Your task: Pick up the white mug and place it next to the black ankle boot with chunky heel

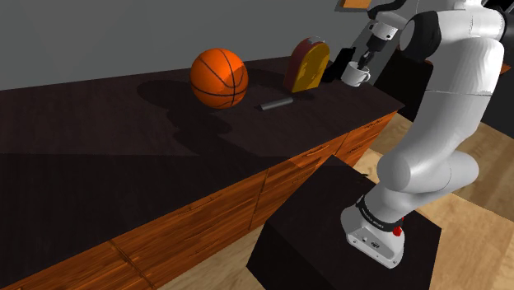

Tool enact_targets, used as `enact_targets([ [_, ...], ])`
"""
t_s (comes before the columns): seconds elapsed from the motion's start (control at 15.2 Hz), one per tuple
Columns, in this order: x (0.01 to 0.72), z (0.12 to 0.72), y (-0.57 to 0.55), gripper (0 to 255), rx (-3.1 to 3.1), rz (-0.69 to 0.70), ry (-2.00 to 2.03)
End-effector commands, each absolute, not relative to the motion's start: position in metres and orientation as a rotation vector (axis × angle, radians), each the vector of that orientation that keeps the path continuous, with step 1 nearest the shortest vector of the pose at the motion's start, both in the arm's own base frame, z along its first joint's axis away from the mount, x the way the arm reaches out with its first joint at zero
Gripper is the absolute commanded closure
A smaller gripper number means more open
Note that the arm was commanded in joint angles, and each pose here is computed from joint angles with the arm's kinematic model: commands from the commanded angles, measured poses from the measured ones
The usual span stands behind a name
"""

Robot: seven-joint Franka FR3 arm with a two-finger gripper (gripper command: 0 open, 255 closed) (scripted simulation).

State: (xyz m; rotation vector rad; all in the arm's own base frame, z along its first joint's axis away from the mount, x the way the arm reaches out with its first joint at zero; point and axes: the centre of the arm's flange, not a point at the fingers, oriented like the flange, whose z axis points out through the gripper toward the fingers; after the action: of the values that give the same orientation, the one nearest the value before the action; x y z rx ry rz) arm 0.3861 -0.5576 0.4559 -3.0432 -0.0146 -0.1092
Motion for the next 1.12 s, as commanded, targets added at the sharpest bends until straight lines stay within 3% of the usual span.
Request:
enact_targets([
  [0.0,0.386,0.445,-0.558,255,-3.044,-0.110,-0.015],
  [1.06,0.386,0.361,-0.558,255,-3.044,-0.110,-0.015],
])
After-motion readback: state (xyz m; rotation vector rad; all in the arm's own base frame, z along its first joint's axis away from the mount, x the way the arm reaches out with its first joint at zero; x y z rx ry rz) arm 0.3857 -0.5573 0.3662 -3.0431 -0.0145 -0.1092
